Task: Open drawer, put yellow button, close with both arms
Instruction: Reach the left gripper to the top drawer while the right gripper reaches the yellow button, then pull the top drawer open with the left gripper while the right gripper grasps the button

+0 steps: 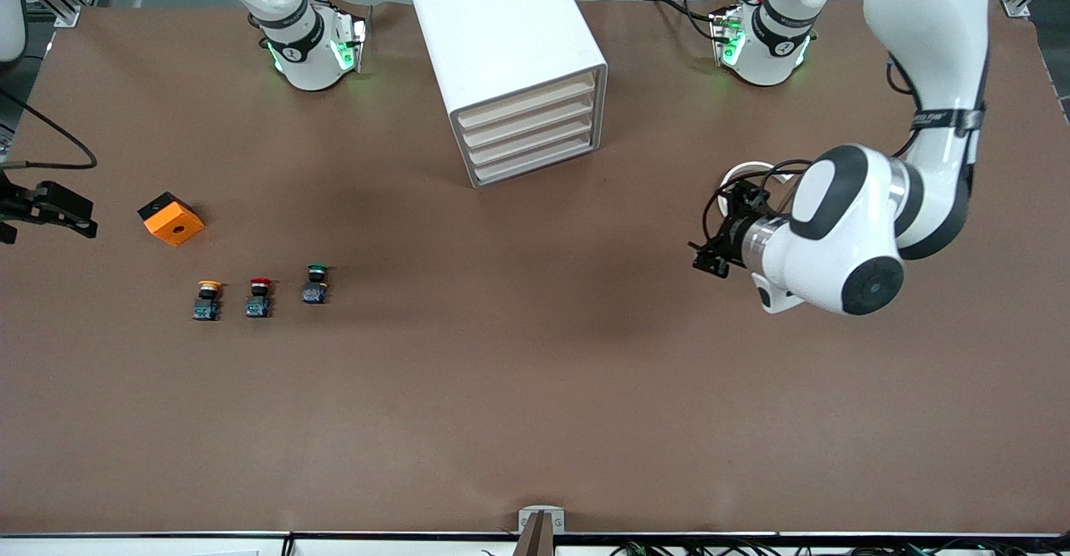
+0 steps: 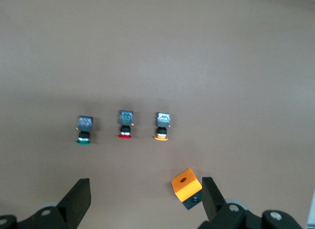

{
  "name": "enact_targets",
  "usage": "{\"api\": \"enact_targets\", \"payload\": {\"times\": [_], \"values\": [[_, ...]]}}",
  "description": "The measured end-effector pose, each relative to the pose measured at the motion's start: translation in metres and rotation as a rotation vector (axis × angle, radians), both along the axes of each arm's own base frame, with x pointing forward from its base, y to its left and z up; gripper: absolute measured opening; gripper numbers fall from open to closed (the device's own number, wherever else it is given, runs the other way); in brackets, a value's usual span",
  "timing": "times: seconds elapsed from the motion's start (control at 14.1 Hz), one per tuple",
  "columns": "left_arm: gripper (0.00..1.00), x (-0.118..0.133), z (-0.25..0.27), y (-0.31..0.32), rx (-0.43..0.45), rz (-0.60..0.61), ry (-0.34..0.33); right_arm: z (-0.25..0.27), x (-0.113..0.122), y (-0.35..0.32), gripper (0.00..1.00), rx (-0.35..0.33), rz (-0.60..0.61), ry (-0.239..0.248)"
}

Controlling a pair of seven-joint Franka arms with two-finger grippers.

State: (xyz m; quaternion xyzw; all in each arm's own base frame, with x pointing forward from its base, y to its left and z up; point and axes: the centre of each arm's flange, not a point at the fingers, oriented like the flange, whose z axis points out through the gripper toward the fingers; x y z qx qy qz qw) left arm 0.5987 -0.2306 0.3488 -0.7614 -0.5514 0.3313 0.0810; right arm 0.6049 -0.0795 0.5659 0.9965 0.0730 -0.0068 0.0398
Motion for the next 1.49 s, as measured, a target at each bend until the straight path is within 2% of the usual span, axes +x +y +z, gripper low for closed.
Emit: {"api": "enact_targets", "payload": {"times": [0.14,0.21,0.43,0.71,0.99,1.28,1.49], "values": [[1.0,-0.01,-0.023,-0.027,0.055,0.042,0.067,-0.034,0.012,-0.014,1.0,0.0,0.009,0.037],[1.0,-0.02,-0.031,-0.049,0.099,0.056,0.094,-0.05,0.018,-0.019,1.0,-0.001,0.011,0.041],[1.0,-0.056,-0.043,-0.117,0.209,0.058,0.131,-0.106,0.029,-0.026,1.0,-0.008,0.019,0.004],[1.0,-0.094,-0.052,-0.173,0.305,0.081,0.17,-0.187,0.025,-0.03,1.0,-0.022,0.037,-0.047],[1.0,-0.102,-0.043,-0.195,0.218,0.197,0.312,-0.252,0.032,-0.036,1.0,-0.025,0.044,-0.053],[0.99,-0.106,-0.056,-0.207,0.183,0.276,0.441,-0.294,0.035,-0.038,1.0,-0.027,0.049,-0.055],[0.98,-0.111,-0.068,-0.215,0.185,0.325,0.534,-0.314,0.032,-0.04,1.0,-0.024,0.045,-0.03]]}}
